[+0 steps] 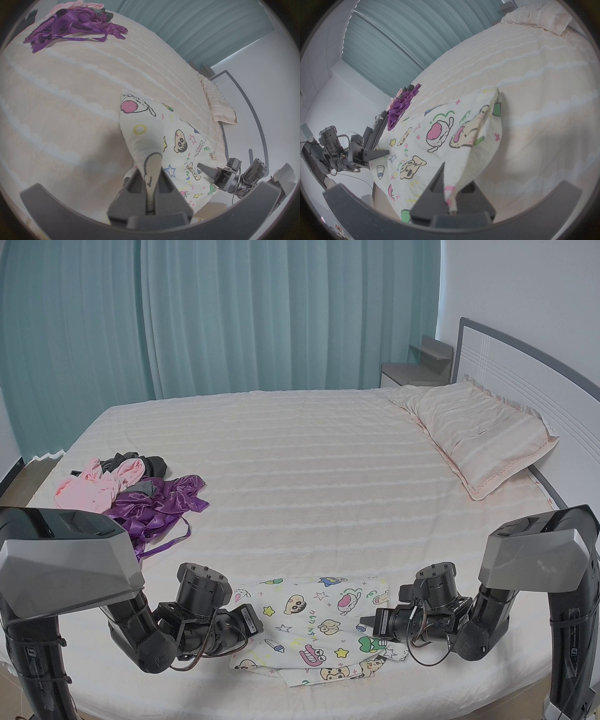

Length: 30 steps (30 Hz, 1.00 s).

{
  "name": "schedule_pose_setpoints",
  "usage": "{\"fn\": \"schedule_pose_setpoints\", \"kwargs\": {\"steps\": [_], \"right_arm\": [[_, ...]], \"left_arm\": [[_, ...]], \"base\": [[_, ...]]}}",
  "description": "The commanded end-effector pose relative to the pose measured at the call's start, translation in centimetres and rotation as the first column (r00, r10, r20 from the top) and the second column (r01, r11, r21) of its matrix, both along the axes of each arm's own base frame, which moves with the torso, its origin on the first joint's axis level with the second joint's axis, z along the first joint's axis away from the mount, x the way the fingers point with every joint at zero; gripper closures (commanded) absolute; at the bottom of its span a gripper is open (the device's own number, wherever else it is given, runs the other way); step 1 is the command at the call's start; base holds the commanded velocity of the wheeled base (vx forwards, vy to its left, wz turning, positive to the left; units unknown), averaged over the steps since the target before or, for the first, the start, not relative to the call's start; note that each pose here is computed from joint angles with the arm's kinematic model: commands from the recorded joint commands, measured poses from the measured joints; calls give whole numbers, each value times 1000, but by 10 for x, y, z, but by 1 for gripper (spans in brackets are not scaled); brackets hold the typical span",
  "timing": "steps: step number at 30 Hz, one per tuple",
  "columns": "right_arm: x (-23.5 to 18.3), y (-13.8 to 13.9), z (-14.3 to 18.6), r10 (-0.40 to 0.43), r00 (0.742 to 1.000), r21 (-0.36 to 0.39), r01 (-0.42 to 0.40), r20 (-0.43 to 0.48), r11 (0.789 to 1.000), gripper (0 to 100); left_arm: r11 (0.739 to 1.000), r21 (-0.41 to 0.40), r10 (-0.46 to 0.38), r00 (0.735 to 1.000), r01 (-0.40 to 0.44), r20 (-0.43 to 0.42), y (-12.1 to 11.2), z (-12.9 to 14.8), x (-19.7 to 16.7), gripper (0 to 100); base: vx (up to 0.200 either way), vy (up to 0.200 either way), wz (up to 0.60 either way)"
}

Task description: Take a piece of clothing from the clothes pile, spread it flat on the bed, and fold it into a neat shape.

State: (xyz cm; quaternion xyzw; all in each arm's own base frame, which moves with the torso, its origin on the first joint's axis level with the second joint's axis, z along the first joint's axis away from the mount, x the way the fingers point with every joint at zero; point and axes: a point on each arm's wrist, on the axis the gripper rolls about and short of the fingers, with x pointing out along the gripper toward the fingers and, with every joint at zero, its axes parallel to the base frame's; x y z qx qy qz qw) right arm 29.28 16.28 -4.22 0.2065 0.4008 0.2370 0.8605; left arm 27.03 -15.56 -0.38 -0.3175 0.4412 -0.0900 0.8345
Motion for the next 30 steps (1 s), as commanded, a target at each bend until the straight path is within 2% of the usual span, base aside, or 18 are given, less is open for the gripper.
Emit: {"fn": "schedule_pose_setpoints", "kwargs": {"steps": [1, 14, 30], "right_arm": [[1, 1, 3, 0, 1000, 5, 0, 11, 1000, 100], [1, 4, 7, 5, 1000, 10, -6, 26, 1000, 100], [-4, 9, 13, 27, 999, 16, -27, 37, 999, 100]], "left_arm": [[1000, 0, 1, 1000, -1, -1, 2, 2, -3, 100], [1000, -7, 10, 1000, -10, 19, 10, 3, -11, 100], [1000, 2, 19, 1000, -19, 4, 18, 7, -22, 100]], "base": [[0, 0, 0], [0, 200, 0], [0, 200, 0]]}}
